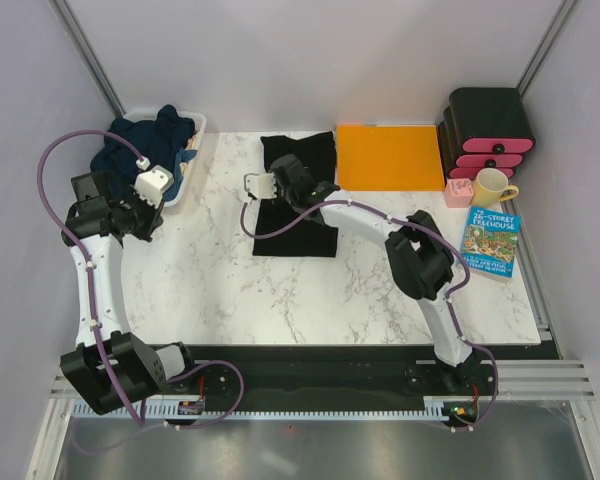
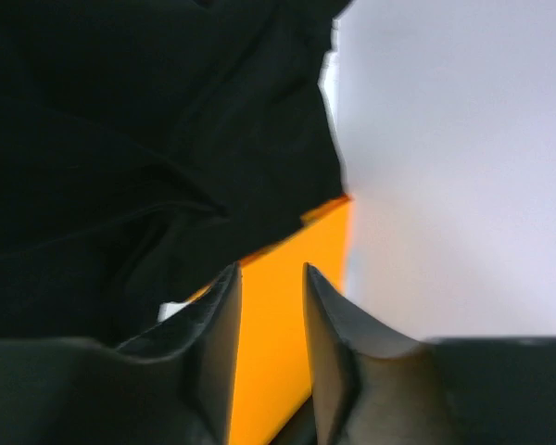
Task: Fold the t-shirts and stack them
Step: Fold the tshirt
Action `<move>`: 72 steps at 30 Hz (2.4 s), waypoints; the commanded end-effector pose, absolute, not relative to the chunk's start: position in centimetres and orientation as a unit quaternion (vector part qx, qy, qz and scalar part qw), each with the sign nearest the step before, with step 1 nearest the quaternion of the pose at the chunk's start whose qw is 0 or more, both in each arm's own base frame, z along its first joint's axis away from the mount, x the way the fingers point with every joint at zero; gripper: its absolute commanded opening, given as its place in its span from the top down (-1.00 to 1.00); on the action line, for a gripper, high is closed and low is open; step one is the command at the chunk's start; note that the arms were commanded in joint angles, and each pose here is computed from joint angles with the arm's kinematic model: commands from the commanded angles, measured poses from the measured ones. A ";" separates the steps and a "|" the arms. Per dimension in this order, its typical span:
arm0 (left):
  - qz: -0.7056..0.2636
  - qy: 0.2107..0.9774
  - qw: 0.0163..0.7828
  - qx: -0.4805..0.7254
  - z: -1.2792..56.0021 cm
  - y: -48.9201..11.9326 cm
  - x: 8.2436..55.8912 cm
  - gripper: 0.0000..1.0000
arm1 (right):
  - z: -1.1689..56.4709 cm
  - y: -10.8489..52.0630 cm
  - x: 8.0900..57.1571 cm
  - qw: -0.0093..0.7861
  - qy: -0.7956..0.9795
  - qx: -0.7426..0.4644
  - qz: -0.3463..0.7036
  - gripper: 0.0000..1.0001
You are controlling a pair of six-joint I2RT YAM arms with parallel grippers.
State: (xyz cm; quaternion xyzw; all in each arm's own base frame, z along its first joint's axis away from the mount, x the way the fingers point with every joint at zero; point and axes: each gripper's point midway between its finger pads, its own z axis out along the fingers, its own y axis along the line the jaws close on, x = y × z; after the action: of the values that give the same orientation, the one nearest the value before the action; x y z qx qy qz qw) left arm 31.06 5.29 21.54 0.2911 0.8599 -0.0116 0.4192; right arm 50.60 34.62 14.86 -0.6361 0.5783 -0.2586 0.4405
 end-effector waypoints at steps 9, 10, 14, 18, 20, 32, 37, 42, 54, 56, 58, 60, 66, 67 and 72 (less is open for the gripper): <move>-0.028 0.856 0.431 0.285 21.5 4.6 31.3 0.96 | 10.1 36.5 40.3 0.296 0.606 -0.737 0.034 1.00; -0.028 0.856 0.430 0.286 21.5 4.6 31.3 0.96 | 9.1 36.6 40.4 0.289 0.608 -0.738 0.037 1.00; -0.025 0.858 0.428 0.284 21.4 4.8 31.3 0.96 | 7.4 37.2 40.9 0.287 0.610 -0.738 0.040 1.00; -0.021 0.859 0.427 0.284 21.4 5.0 31.5 0.96 | 7.3 38.1 41.1 0.292 0.608 -0.736 0.054 1.00; -0.023 0.860 0.424 0.283 21.3 5.1 31.6 0.96 | 6.9 38.2 41.0 0.290 0.606 -0.739 0.058 1.00; -0.039 0.864 0.418 0.276 20.7 5.1 32.6 0.96 | 9.1 39.6 48.0 0.455 0.608 -0.647 -0.070 1.00; -0.048 0.866 0.415 0.274 20.3 4.9 33.2 0.96 | 13.3 37.4 52.8 0.605 0.576 -0.504 -0.220 1.00; -0.057 0.868 0.408 0.277 19.6 4.5 33.4 0.96 | 15.7 37.2 53.4 0.654 0.530 -0.471 -0.263 1.00; -0.049 0.845 0.422 0.326 20.2 2.8 34.4 0.96 | 19.9 33.8 56.6 0.631 0.592 -0.378 -0.330 1.00; -0.056 0.817 0.430 0.381 20.7 1.2 34.2 0.96 | 20.9 33.6 56.6 0.627 0.628 -0.362 -0.284 1.00; -0.078 0.784 0.429 0.442 21.1 -1.3 33.7 0.96 | 22.0 33.1 56.0 0.592 0.673 -0.380 -0.227 1.00; -0.111 0.759 0.418 0.488 21.1 -3.6 32.9 0.96 | 20.9 32.8 53.9 0.529 0.700 -0.451 -0.160 1.00; -0.254 0.666 0.342 0.612 19.1 -13.1 30.0 0.96 | 13.1 27.8 44.3 0.330 0.751 -0.571 -0.014 1.00; -0.271 0.655 0.342 0.617 19.5 -14.3 30.3 0.96 | 12.0 28.2 42.3 0.301 0.747 -0.591 0.036 1.00; -0.348 0.644 0.267 0.627 16.1 -19.2 31.5 0.96 | 7.9 26.5 37.1 0.191 0.756 -0.610 0.142 1.00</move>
State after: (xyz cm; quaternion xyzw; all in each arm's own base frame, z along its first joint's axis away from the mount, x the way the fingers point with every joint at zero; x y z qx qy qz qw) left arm 31.59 -15.61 17.70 0.6104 0.6761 -0.2758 0.3071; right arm 45.68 26.62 14.64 -0.5720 0.7382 -0.0169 0.3572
